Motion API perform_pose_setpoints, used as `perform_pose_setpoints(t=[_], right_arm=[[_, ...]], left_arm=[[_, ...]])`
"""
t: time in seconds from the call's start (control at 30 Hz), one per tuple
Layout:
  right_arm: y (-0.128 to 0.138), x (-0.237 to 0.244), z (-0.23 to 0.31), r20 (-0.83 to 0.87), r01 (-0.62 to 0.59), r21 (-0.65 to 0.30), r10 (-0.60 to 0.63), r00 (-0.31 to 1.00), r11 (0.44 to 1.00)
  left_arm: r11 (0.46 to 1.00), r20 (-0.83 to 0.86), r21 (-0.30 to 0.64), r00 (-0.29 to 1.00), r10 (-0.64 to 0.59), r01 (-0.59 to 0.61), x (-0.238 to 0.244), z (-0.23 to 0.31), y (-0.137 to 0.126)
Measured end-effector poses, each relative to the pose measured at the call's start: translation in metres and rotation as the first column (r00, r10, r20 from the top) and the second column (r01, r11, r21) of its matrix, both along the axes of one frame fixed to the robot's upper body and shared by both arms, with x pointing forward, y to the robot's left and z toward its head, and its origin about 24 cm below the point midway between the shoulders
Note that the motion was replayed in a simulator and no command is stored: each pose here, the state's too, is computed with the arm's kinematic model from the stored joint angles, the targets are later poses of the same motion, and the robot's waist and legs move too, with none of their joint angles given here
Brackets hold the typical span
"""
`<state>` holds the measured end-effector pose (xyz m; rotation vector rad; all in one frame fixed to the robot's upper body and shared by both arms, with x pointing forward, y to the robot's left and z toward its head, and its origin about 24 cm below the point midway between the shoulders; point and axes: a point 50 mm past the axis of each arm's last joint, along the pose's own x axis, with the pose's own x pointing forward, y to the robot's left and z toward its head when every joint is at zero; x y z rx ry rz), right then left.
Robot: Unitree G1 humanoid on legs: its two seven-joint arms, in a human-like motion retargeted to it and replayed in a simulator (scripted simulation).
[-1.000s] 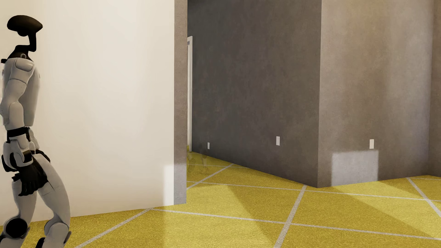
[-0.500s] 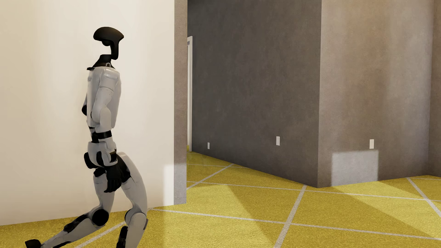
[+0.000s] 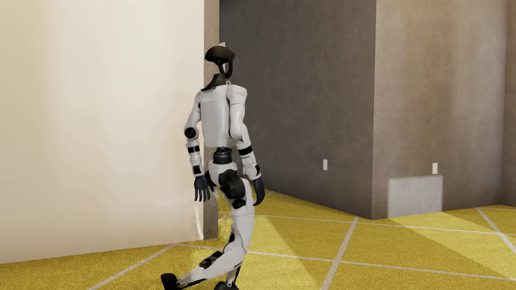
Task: Avoid the corner
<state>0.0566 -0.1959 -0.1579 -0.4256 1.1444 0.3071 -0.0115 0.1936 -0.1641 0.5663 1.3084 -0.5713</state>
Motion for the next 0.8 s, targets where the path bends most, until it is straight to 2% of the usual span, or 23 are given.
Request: perform_pose_setpoints(t=[0.07, 0.1, 0.13, 0.27, 0.37, 0.47, 0.53, 0.6, 0.63, 0.7, 0.8], right_arm=[[-0.001, -0.021, -0.003, -0.064, -0.023, -0.009, 0.022, 0.998, 1.000], [-0.006, -0.033, -0.004, -0.097, 0.002, -0.023, -0.005, 0.995, 1.000], [-0.007, -0.045, -0.004, -0.125, -0.006, -0.025, 0.003, 0.992, 1.000], [-0.022, -0.072, -0.004, -0.209, -0.011, -0.070, -0.004, 0.978, 0.997], [-0.025, -0.076, -0.005, -0.236, -0.040, -0.082, 0.020, 0.972, 0.996], [-0.029, -0.079, -0.006, -0.258, -0.024, -0.102, -0.004, 0.966, 0.994], [-0.023, -0.058, -0.006, -0.187, -0.011, -0.079, -0.004, 0.982, 0.997], [-0.013, -0.029, -0.002, -0.088, -0.032, -0.039, 0.029, 0.996, 0.999], [-0.013, -0.015, 0.001, -0.039, -0.047, -0.036, 0.046, 0.998, 0.998], [-0.012, 0.012, 0.010, 0.064, -0.030, -0.020, 0.031, 0.997, 0.999], [-0.031, 0.039, 0.024, 0.171, 0.028, -0.046, -0.019, 0.985, 0.999]], left_arm=[[1.000, 0.076, -0.020, 0.997, -0.022, 0.023, 0.027, 0.001, -0.004], [0.999, 0.123, -0.027, 0.992, -0.026, 0.029, 0.045, 0.003, -0.006], [0.996, 0.171, -0.036, 0.982, -0.074, 0.081, 0.062, 0.007, -0.009], [0.999, 0.385, -0.026, 0.923, -0.010, 0.022, 0.138, 0.029, 0.004], [0.998, 0.472, -0.039, 0.880, 0.061, -0.049, 0.161, 0.044, 0.015], [0.991, 0.363, -0.056, 0.922, 0.133, -0.121, 0.122, 0.024, 0.008], [0.997, 0.288, -0.054, 0.955, 0.062, -0.049, 0.102, 0.015, -0.005], [0.996, 0.236, -0.071, 0.970, 0.059, -0.044, 0.076, 0.012, -0.010], [0.999, 0.147, -0.039, 0.989, 0.025, -0.020, 0.053, 0.003, -0.009], [0.996, 0.072, -0.001, 0.994, 0.084, -0.084, 0.026, 0.000, 0.001], [0.999, -0.022, 0.014, 0.999, 0.030, -0.029, -0.008, 0.000, 0.003]])
